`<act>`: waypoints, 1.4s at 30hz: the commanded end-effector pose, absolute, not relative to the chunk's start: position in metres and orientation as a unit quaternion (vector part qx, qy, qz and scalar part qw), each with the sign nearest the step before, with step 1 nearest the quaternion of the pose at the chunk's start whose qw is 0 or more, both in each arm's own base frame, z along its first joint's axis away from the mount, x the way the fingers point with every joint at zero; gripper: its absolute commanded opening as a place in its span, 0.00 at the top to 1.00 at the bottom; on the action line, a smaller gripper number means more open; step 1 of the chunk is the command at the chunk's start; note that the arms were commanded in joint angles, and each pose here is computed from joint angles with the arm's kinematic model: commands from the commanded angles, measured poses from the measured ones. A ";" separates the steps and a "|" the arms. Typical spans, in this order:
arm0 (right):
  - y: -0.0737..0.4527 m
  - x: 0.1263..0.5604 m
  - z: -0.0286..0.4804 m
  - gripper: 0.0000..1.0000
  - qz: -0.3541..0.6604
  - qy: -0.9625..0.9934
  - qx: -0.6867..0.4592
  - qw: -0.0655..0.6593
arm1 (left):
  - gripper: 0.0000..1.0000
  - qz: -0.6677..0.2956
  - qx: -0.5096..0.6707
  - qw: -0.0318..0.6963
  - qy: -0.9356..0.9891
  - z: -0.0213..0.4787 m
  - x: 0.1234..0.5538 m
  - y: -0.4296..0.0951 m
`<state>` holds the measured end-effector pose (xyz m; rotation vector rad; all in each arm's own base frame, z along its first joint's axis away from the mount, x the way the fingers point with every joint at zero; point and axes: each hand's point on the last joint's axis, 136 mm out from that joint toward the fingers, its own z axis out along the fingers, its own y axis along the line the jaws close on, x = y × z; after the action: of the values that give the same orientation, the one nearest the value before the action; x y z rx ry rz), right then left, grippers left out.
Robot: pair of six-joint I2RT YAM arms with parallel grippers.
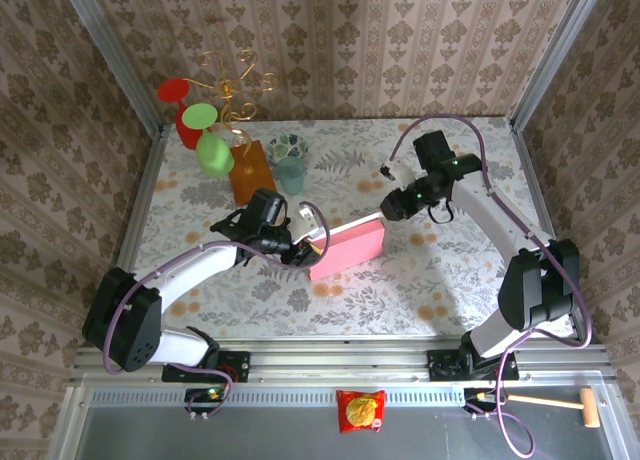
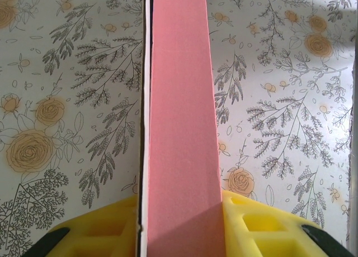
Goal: Fold the paper box
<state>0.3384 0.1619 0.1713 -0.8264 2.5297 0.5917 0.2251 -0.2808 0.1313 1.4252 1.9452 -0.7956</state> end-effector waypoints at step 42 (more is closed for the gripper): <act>0.171 0.332 0.163 0.84 0.203 0.907 -0.314 0.193 | 0.68 -0.308 0.538 0.306 0.722 0.146 0.227 -0.282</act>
<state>0.3345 0.1721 0.1599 -0.8653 2.5554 0.5972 0.2276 -0.2795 0.1329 1.4170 1.9493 -0.7924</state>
